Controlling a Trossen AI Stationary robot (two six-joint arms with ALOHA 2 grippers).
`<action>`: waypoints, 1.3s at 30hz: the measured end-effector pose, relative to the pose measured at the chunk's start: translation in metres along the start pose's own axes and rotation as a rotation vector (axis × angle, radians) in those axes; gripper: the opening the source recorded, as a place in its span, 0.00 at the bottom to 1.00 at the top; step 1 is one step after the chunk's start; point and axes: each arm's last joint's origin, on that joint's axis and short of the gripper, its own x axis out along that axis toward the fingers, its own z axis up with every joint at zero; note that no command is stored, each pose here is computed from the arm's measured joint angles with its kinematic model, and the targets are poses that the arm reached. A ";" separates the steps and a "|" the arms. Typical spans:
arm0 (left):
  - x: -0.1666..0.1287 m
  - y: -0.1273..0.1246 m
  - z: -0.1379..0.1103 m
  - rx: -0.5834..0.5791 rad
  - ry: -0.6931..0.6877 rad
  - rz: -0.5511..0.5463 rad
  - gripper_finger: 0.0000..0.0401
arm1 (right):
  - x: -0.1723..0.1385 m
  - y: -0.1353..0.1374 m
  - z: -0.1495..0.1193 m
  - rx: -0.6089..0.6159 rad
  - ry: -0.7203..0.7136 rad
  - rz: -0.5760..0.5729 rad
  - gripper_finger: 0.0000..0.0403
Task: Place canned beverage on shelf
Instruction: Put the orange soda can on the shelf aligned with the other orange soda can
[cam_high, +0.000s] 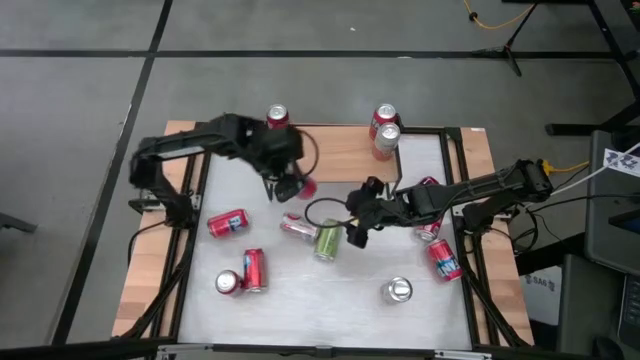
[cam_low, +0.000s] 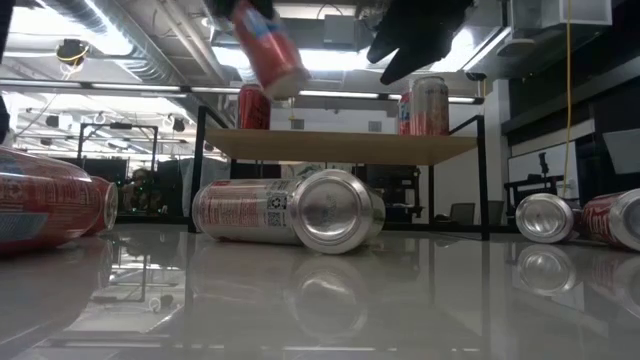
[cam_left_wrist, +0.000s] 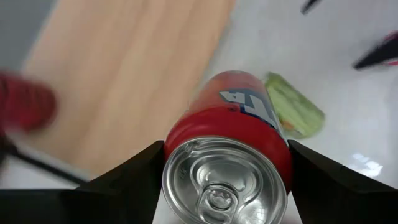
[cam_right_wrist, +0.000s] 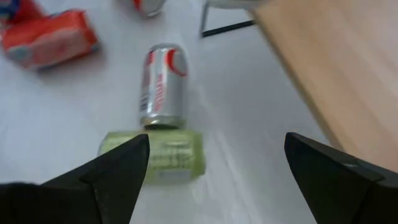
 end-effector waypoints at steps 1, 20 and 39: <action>0.003 0.003 0.006 0.036 -0.002 0.005 0.68 | 0.000 0.000 0.000 -0.010 0.007 0.017 0.90; 0.031 0.047 0.030 0.411 0.111 0.158 0.68 | 0.000 0.002 -0.001 -0.060 0.032 0.086 0.90; 0.030 0.054 0.023 0.583 0.214 0.145 0.70 | 0.000 0.002 -0.001 -0.061 0.032 0.086 0.90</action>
